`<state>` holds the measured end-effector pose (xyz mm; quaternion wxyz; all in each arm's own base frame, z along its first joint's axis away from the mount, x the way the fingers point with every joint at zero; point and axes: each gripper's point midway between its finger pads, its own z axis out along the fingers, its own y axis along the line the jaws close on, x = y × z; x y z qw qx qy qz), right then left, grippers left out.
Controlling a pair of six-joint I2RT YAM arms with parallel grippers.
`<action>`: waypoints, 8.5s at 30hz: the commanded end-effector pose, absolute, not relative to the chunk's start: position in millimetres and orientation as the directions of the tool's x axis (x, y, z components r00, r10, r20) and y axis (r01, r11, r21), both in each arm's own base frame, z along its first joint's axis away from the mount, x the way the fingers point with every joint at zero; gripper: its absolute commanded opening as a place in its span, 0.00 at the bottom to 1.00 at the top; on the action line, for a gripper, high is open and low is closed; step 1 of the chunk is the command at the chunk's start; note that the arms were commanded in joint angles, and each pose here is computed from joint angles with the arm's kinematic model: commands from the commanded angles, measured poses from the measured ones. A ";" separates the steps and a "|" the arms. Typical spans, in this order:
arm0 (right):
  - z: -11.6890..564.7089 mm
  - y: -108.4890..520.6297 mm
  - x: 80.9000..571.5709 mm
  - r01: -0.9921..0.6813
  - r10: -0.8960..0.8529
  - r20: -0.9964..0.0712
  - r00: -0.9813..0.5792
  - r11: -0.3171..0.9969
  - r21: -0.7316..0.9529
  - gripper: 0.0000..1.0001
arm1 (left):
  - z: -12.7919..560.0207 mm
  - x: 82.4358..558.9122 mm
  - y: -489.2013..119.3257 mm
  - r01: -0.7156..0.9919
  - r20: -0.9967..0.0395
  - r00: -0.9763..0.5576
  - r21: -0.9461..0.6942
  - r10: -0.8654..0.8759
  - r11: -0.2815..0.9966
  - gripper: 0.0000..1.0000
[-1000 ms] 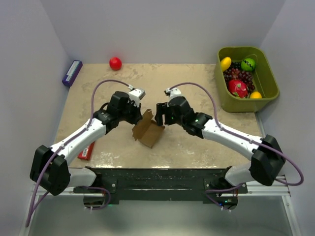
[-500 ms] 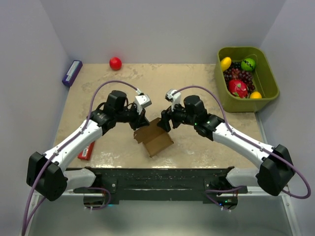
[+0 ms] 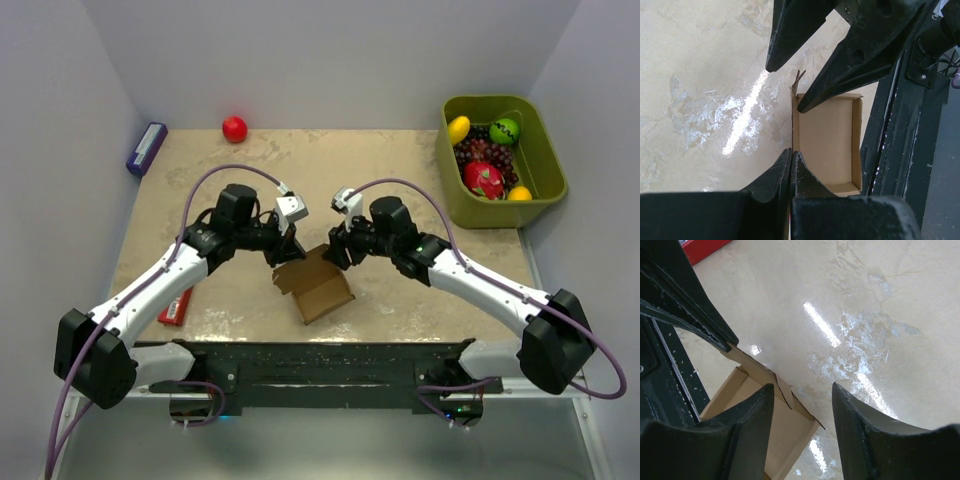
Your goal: Fold the paper box
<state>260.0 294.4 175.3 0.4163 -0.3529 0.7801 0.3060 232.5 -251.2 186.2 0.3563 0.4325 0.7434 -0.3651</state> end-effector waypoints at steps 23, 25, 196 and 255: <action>161.7 293.5 258.2 -0.809 -0.281 -0.876 -0.393 0.559 0.183 0.00 | 214.4 292.8 -209.7 0.741 -0.897 -0.385 -0.160 0.217 0.653 0.96; 163.5 293.1 263.1 -0.793 -0.252 -0.886 -0.389 0.581 0.182 0.00 | 226.9 302.1 -184.7 0.674 -0.917 -0.375 -0.171 0.134 0.719 0.99; 73.0 267.9 283.3 0.033 0.228 -0.890 -0.395 0.972 0.235 0.00 | 9.9 257.6 -202.3 0.146 -0.879 -0.456 -0.231 -0.142 0.962 0.00; 139.9 264.5 248.5 -0.082 0.389 -0.663 -0.639 0.823 0.562 0.83 | 163.8 248.4 -216.9 0.392 -0.878 -0.432 -0.391 -0.209 0.833 0.87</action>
